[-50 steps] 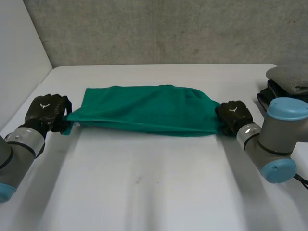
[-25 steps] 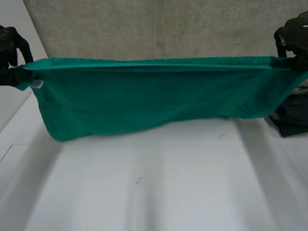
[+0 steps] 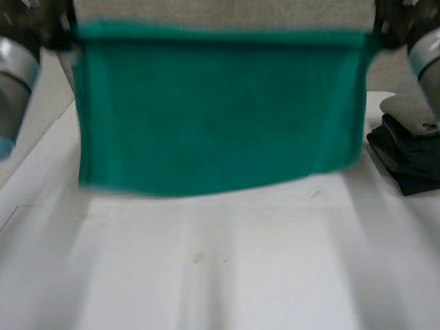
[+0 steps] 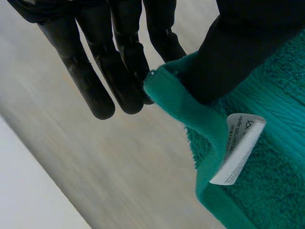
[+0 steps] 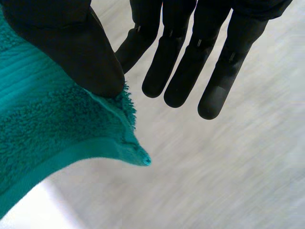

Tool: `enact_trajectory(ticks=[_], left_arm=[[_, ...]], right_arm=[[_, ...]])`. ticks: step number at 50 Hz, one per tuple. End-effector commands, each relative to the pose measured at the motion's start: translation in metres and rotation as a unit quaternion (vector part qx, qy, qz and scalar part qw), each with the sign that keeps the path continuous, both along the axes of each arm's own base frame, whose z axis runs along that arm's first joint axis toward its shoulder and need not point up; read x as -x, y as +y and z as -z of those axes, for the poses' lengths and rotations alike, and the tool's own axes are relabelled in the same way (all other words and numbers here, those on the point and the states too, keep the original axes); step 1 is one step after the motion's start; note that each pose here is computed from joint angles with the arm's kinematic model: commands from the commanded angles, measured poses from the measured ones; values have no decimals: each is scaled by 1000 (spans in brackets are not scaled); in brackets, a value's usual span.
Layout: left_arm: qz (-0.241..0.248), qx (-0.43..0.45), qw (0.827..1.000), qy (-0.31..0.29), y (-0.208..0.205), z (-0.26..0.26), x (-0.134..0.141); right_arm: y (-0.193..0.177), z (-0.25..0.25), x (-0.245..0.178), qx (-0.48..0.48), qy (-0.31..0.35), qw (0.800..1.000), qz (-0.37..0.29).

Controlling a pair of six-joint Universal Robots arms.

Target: Fold the laundry.

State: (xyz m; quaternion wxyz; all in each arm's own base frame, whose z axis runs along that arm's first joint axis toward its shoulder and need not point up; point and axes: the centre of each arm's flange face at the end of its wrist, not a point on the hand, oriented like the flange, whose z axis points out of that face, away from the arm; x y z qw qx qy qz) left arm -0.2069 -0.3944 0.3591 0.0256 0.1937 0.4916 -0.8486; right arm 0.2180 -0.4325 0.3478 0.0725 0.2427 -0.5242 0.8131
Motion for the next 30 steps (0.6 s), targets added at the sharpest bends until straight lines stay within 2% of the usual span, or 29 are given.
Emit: enact_trajectory(ticks=[1,9,17,21,25,30], left_arm=[[16,84,993,84,6,-46,-9],[7,-29,997,68,4,9,-16],[24,-151,988,35,15,98,-9],[19,-216,976,6,27,152,-10],[15,-266,964,-19,42,187,-11],[15,-312,948,-56,67,211,-15]], right_arm=[[6,-44,3,110,-49,992,-28],[7,-8,1,42,-28,998,-40],[10,74,-7,-76,20,996,-47],[13,123,-7,-141,53,988,-41],[27,171,-6,-225,97,969,-40],[48,193,2,-299,147,942,-38]])
